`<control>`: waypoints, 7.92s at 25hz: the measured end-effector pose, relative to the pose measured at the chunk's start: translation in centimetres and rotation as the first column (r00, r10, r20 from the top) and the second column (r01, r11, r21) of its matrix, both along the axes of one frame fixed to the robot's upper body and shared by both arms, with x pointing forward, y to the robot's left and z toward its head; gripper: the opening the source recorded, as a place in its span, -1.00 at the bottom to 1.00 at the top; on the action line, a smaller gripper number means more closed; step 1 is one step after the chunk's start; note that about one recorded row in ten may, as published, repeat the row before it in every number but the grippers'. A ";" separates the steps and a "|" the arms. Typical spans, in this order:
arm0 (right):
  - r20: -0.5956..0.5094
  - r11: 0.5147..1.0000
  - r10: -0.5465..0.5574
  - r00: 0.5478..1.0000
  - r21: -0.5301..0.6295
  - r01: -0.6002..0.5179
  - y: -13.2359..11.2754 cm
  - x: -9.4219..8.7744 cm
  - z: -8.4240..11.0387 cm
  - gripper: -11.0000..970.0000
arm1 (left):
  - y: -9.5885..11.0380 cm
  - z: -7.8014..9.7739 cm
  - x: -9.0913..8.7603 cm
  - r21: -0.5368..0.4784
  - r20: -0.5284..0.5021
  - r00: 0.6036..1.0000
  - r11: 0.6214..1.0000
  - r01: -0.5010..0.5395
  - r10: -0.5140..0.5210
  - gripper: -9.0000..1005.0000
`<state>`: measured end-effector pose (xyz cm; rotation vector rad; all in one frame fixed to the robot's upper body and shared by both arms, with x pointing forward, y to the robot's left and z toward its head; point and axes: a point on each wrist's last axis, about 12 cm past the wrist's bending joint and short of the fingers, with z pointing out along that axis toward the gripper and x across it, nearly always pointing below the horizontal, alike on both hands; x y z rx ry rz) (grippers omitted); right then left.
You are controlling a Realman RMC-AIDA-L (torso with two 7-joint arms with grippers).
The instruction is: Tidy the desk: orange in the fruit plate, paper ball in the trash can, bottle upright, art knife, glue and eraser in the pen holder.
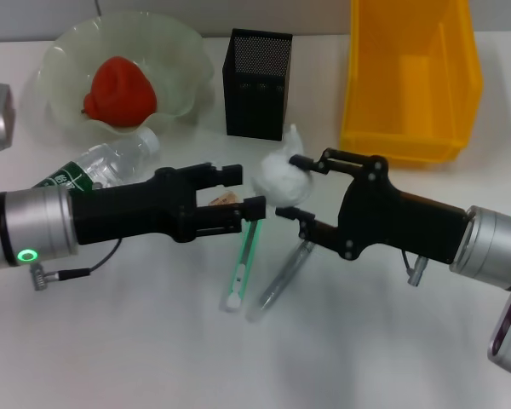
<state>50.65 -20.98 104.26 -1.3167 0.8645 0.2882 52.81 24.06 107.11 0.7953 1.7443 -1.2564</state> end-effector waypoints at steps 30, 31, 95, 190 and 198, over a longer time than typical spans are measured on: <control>-0.664 0.708 -0.243 0.708 0.378 0.597 -3.7 3.0 -0.4 0.08 | 0.4 -0.7 -0.5 0.071 0.228 0.974 0.997 -0.011 -0.005 0.59; -0.667 0.675 -0.271 0.694 0.383 0.631 -4.1 3.0 -0.5 0.08 | 0.5 -0.7 -0.6 0.072 0.228 0.974 0.997 -0.011 -0.006 0.59; -0.770 0.986 -0.051 0.636 0.060 0.153 -7.8 -0.4 0.5 0.55 | 4.2 1.5 1.3 0.153 0.218 0.973 0.982 -0.106 0.072 0.59; -0.756 0.984 -0.086 0.649 0.040 0.176 -7.7 -0.3 0.3 0.55 | -2.7 2.8 7.9 0.740 0.069 0.997 0.672 -0.039 -0.017 0.54; -0.756 0.984 -0.086 0.648 0.039 0.176 -7.8 -0.4 0.2 0.55 | -2.4 2.6 7.8 0.753 0.062 0.998 0.657 -0.031 -0.025 0.20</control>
